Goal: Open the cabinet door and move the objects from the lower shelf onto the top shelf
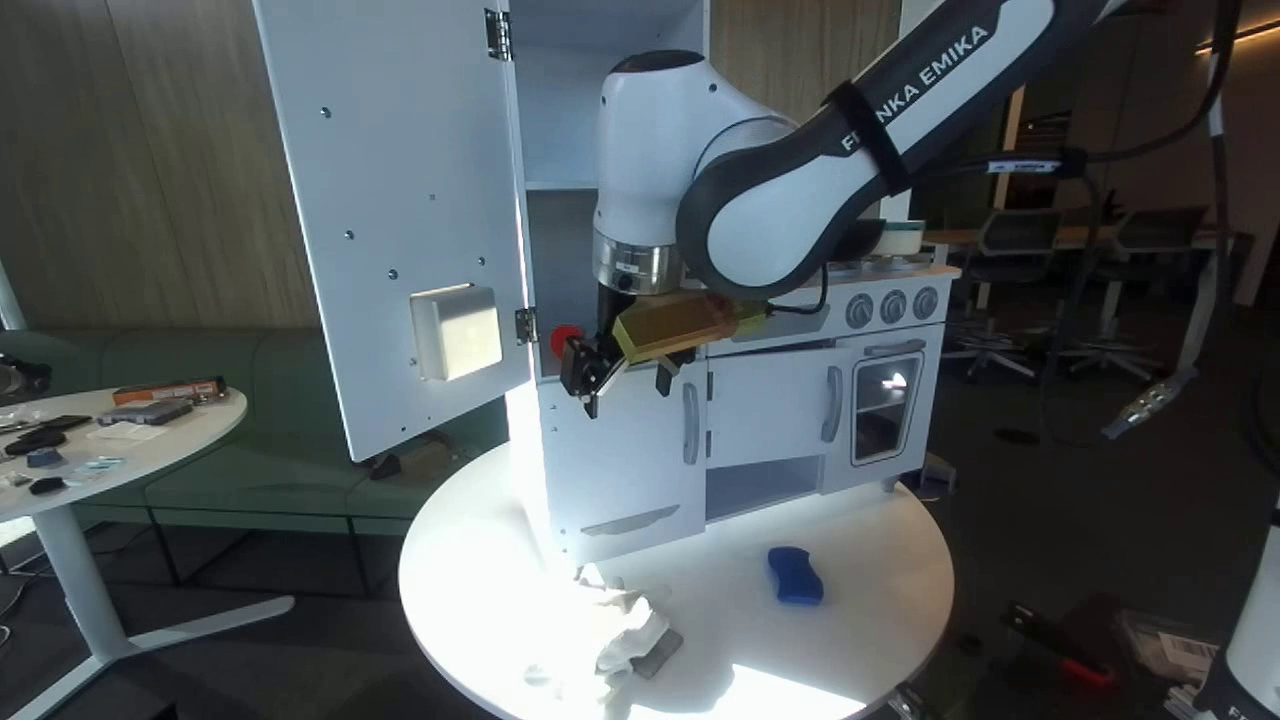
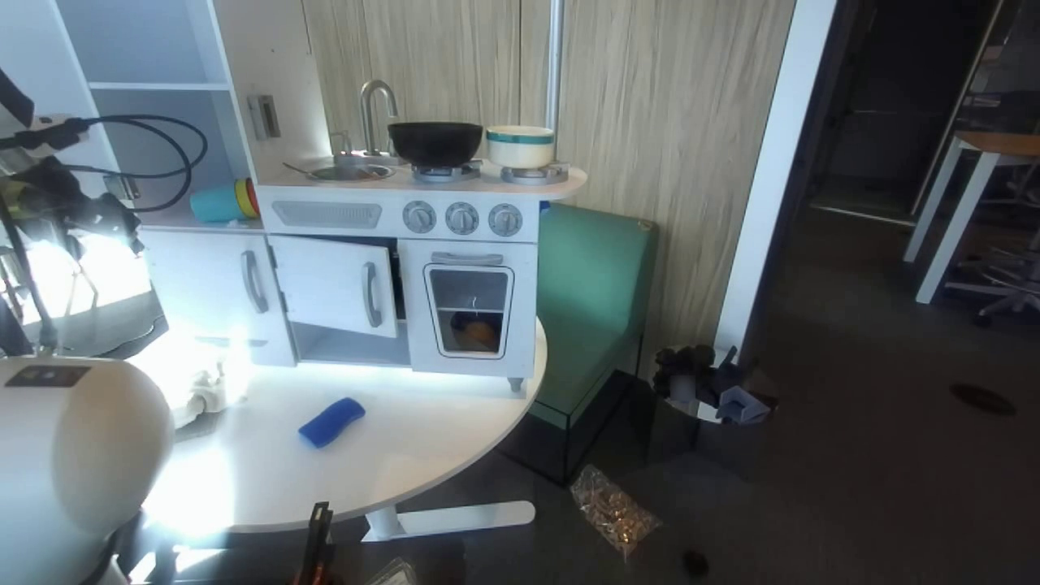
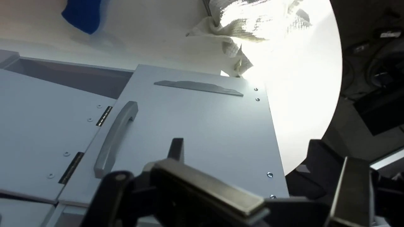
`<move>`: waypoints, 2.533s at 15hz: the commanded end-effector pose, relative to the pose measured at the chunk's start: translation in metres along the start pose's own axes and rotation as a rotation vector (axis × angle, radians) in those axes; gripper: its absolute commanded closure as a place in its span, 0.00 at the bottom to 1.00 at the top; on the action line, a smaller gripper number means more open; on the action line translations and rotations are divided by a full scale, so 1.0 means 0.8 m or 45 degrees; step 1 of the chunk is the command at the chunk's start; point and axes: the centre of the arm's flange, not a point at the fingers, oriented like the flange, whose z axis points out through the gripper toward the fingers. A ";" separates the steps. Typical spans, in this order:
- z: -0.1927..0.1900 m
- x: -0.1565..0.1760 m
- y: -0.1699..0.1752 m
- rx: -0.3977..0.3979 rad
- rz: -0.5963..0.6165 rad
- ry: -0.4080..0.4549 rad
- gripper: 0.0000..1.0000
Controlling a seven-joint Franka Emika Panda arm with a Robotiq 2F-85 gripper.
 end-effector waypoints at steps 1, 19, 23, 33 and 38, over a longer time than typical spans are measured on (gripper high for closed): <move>0.013 0.008 -0.010 -0.073 0.150 0.179 0.00; 0.018 0.017 -0.014 0.006 0.743 0.557 0.00; 0.012 0.013 -0.009 -0.006 0.750 0.523 0.00; 0.017 0.005 -0.004 -0.182 0.970 0.427 0.00; 0.027 0.002 -0.006 -0.185 0.941 0.407 0.00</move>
